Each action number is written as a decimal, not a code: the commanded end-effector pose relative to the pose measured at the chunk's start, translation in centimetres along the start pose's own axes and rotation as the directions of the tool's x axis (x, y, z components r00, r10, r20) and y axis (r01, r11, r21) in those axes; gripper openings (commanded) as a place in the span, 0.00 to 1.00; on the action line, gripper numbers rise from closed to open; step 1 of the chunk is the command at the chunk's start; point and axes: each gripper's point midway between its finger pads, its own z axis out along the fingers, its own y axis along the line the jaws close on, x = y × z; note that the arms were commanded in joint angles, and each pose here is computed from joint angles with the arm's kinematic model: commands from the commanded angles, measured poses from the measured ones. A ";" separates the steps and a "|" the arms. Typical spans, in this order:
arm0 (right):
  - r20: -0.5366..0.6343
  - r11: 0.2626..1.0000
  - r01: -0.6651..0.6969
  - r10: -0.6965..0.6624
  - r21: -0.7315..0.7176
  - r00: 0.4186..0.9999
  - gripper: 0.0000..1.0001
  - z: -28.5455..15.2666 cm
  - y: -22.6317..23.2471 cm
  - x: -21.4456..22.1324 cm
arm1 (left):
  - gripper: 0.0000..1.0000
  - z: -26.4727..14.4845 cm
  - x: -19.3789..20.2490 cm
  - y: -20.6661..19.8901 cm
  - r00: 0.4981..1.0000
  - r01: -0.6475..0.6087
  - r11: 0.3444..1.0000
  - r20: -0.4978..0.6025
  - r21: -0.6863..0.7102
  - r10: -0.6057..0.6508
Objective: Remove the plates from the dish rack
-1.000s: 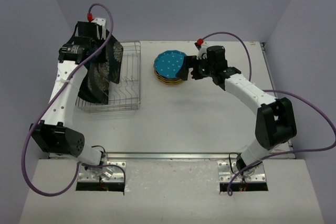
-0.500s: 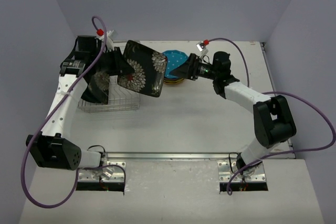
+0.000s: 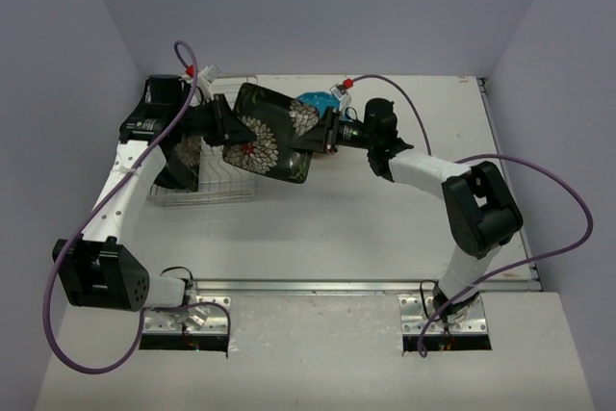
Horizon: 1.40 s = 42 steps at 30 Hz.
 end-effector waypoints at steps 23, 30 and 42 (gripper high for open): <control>0.785 0.873 -0.433 0.102 0.223 0.611 0.00 -26.0 -13.4 -14.0 | 1.00 -4.3 -7.9 1.0 0.947 -0.116 0.964 0.265 -0.241 0.180; 0.878 0.734 -0.628 0.093 0.259 0.470 0.00 -28.5 -19.4 -13.9 | 1.00 -4.8 -8.7 1.4 0.937 -0.122 0.951 0.284 -0.282 0.205; 0.885 0.642 -0.721 0.139 0.261 0.444 0.05 -27.5 -25.9 -13.7 | 1.00 -5.0 -8.8 2.4 0.933 -0.106 0.942 0.295 -0.318 0.205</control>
